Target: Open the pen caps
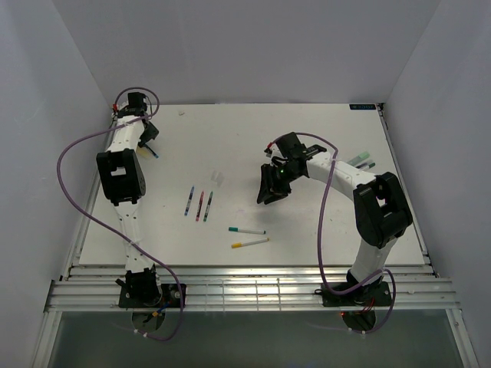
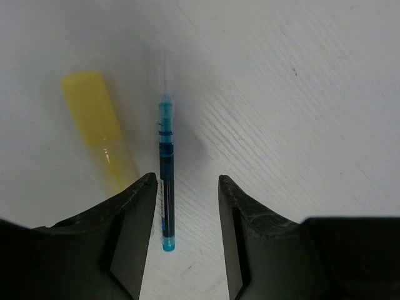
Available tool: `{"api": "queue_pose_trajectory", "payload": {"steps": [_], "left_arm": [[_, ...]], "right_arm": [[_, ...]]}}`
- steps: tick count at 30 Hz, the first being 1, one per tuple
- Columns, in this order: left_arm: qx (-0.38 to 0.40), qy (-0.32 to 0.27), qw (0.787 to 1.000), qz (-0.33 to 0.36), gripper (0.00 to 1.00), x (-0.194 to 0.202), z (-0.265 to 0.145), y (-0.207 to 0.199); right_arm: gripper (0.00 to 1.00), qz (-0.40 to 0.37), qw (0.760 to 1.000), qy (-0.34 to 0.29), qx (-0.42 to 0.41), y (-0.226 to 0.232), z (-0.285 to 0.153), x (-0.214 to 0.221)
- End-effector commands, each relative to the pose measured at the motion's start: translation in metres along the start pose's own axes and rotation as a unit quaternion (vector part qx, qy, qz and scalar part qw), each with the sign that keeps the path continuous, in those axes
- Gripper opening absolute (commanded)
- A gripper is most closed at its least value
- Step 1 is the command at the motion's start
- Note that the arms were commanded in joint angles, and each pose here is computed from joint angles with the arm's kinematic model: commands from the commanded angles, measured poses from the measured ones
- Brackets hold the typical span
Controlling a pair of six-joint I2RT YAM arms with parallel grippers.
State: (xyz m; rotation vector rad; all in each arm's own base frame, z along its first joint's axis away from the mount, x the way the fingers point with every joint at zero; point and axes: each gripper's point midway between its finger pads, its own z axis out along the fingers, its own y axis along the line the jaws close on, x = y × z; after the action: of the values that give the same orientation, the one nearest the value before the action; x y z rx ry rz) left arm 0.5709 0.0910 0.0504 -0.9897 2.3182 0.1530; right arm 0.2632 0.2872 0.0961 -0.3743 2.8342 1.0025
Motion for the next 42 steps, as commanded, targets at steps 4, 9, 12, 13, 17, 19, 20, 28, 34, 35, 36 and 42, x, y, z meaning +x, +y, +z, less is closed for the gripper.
{"api": "queue_pose_trajectory", "payload": {"steps": [4, 9, 12, 13, 17, 19, 20, 28, 34, 35, 36, 42], "left_arm": [[0.008, -0.01, 1.0, 0.005, 0.54, -0.006, 0.001, 0.0], [0.008, -0.012, 1.0, 0.013, 0.54, -0.005, 0.006, 0.0], [0.002, -0.008, 1.0, 0.019, 0.53, -0.001, 0.011, 0.004], [0.002, -0.009, 1.0, 0.018, 0.53, -0.002, 0.011, 0.004], [0.001, -0.005, 1.0, 0.024, 0.53, 0.003, 0.017, 0.005], [0.002, -0.003, 1.0, 0.025, 0.53, 0.005, 0.019, 0.004], [0.0, 0.0, 1.0, 0.027, 0.52, 0.006, 0.022, 0.006], [-0.008, 0.006, 0.999, 0.036, 0.51, 0.015, 0.029, 0.011], [0.006, 0.005, 0.999, 0.041, 0.43, 0.013, 0.032, 0.006], [0.01, 0.005, 0.999, 0.044, 0.41, 0.013, 0.032, 0.004], [0.013, 0.006, 0.999, 0.045, 0.38, 0.013, 0.033, 0.003], [0.056, 0.026, 0.996, 0.061, 0.15, 0.02, 0.033, -0.012]], "right_arm": [[0.4, -0.002, 1.0, -0.007, -0.014, 0.002, -0.001, -0.003], [0.4, 0.002, 1.0, -0.007, -0.014, 0.001, 0.0, -0.003], [0.4, 0.004, 1.0, -0.009, -0.016, 0.001, -0.001, -0.004], [0.4, 0.005, 1.0, -0.009, -0.016, 0.001, 0.0, -0.004], [0.41, 0.006, 1.0, -0.011, -0.017, 0.001, 0.0, -0.006], [0.4, 0.01, 1.0, -0.011, -0.018, 0.001, 0.0, -0.006], [0.4, 0.01, 1.0, -0.012, -0.018, 0.0, 0.0, -0.007], [0.4, 0.017, 1.0, -0.013, -0.018, -0.001, 0.001, -0.009], [0.4, 0.02, 0.999, -0.013, -0.021, 0.0, 0.003, -0.01], [0.4, 0.02, 0.999, -0.015, -0.021, 0.001, 0.002, -0.011], [0.4, 0.02, 0.999, -0.016, -0.02, 0.001, 0.002, -0.012], [0.4, 0.022, 0.999, -0.02, -0.024, 0.005, 0.0, -0.017]]}}
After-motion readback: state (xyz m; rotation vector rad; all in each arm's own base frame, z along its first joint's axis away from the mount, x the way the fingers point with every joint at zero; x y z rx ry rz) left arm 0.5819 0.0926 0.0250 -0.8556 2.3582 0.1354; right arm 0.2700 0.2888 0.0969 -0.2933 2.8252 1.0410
